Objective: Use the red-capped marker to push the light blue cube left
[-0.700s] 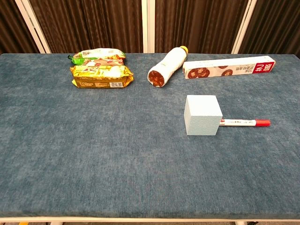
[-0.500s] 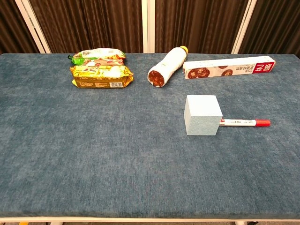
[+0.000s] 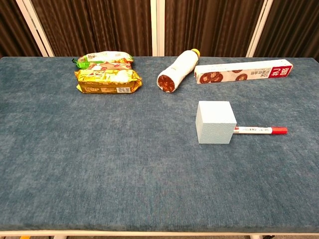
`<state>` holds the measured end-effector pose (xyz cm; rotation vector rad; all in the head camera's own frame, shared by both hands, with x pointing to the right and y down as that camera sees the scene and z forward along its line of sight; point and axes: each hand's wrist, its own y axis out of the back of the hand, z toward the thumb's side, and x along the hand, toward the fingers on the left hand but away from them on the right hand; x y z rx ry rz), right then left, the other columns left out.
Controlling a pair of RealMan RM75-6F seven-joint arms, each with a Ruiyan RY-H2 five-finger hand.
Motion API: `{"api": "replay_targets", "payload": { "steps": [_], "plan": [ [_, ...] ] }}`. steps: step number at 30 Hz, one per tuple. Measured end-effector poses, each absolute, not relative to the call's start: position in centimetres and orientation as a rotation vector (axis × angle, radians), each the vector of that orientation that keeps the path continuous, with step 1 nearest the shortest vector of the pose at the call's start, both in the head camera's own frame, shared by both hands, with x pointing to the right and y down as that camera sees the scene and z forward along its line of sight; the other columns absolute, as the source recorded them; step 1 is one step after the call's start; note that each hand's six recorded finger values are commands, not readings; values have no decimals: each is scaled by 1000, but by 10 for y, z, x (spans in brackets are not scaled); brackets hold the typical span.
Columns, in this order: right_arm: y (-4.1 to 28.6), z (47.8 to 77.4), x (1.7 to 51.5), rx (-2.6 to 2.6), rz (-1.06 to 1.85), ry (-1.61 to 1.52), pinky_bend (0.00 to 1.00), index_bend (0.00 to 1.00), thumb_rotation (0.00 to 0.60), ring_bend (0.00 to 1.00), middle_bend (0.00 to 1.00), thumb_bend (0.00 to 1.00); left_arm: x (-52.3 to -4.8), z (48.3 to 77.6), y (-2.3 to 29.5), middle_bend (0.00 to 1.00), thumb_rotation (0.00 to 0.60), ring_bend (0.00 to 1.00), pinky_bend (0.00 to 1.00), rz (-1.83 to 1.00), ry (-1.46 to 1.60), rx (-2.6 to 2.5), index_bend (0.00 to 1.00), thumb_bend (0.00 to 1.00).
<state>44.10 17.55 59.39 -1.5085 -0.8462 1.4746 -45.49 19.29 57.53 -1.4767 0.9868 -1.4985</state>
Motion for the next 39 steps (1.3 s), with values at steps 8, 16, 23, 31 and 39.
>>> {"api": "replay_targets", "payload": {
  "steps": [8,16,23,31,39],
  "plan": [
    [150,619,424,-1563,1488,-715,1000,705,600,939,613,13,-453,574,193,106,600,14,107,-1490,977,-1481,184,42],
    [131,665,401,-1613,1541,-472,1000,698,600,970,631,13,-454,578,192,105,600,14,107,-1494,970,-1485,185,42],
    [129,695,380,-1643,1543,-436,1000,594,600,981,608,1,-458,580,191,106,600,14,107,-1505,968,-1486,185,42],
    [128,706,361,-1685,1522,-428,1000,526,600,954,490,1,-463,581,193,105,600,14,107,-1513,970,-1488,184,42],
    [129,713,349,-1700,1501,-433,1000,548,600,918,510,39,-466,582,194,106,600,14,107,-1518,973,-1489,185,42]
  ]
}}
